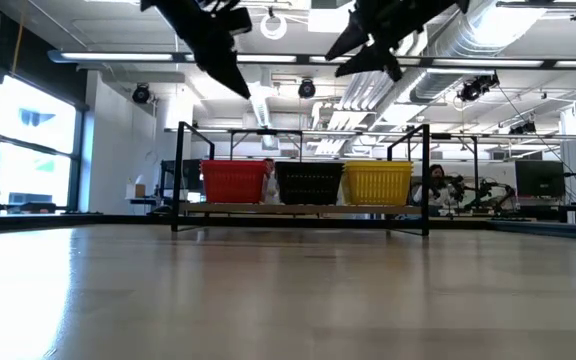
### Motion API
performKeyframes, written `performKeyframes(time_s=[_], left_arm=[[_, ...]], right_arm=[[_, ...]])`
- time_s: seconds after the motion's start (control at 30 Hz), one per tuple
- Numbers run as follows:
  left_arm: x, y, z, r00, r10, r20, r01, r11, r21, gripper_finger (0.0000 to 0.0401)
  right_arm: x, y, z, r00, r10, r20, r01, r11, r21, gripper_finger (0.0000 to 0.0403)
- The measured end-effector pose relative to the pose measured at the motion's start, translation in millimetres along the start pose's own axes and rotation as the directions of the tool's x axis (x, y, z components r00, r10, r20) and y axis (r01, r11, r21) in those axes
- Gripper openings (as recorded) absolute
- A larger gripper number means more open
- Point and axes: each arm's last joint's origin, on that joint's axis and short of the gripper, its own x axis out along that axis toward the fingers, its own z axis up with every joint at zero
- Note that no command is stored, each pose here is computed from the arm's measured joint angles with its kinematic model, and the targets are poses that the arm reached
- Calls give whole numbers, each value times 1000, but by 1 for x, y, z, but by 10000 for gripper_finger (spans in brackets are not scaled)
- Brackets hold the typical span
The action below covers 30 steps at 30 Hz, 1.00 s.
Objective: Stack baskets on shelf by color
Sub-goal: Adjust the stacked black bin on the shelf
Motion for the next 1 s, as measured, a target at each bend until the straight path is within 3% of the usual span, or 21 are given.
performKeyframes(time_s=[0.2,0.5,0.73,1.0], left_arm=[[-33,7,2,987,160,32,-159,987,-27,110],[-67,13,1,954,292,74,-284,954,-96,110],[-73,13,0,947,309,82,-297,946,-132,110],[-73,13,-1,950,305,72,-295,947,-129,110]], right_arm=[[34,5,-19,991,57,-124,-61,998,-27,158],[76,7,-50,954,93,-284,-98,995,-2,158],[101,4,-72,932,63,-356,-63,998,10,158],[119,7,-86,945,-33,-326,40,999,15,158]])
